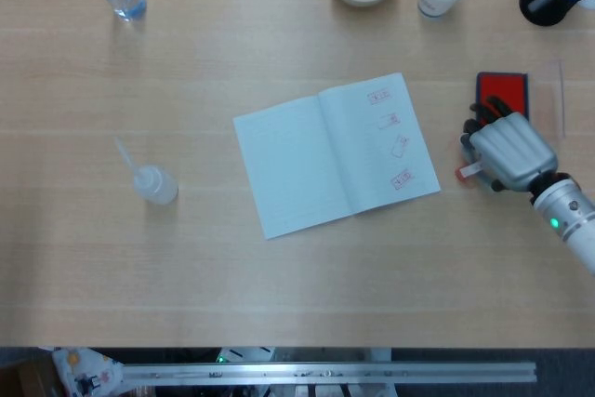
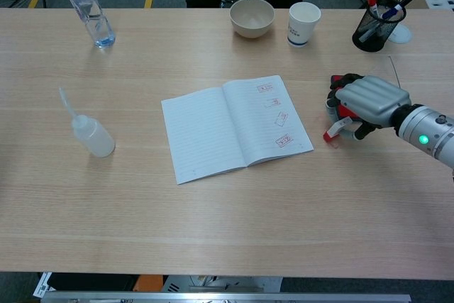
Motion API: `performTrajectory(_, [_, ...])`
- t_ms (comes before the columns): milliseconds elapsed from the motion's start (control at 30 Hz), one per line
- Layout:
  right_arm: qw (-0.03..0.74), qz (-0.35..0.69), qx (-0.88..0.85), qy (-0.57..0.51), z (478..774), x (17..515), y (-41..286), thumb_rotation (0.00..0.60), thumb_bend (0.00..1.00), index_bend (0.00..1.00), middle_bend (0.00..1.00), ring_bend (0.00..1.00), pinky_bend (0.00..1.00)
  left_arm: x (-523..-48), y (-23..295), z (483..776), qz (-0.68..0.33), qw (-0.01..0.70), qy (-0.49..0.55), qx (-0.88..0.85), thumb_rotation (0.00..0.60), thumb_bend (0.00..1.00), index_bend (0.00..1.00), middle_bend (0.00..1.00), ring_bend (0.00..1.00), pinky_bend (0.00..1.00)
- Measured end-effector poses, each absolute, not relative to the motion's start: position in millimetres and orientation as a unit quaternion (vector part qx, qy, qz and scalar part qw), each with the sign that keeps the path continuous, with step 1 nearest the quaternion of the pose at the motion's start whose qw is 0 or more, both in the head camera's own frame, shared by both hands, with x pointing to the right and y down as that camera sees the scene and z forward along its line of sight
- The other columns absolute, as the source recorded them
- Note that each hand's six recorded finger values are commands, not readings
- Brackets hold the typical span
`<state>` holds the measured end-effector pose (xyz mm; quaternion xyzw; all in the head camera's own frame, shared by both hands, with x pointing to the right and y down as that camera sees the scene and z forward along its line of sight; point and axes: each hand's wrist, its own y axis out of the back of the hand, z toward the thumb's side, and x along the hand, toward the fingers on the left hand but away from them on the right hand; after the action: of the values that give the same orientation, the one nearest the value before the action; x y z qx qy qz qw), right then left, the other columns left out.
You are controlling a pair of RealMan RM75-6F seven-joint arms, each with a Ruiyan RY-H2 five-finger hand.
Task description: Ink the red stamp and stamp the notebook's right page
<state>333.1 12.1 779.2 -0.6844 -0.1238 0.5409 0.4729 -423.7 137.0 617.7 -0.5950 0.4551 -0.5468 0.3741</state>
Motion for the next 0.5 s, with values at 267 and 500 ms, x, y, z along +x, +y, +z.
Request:
performTrajectory(267, [0.471, 0.540, -0.686, -0.125, 781.0, 332.6, 11.3, 0.600, 0.31, 0.49, 0.34, 0.13, 0.10, -423.8, 136.7, 617.9, -0.548, 0.374, 0.454, -0.595, 0.600, 0.34, 0.16, 0.12, 0.11, 0.09])
performTrajectory(500, [0.474, 0.536, -0.687, -0.124, 779.4, 331.8, 10.8, 0.600, 0.30, 0.48, 0.33, 0.13, 0.10, -423.9, 136.3, 617.5, -0.547, 0.374, 0.455, -0.595, 0.600, 0.34, 0.16, 0.12, 0.11, 0.09])
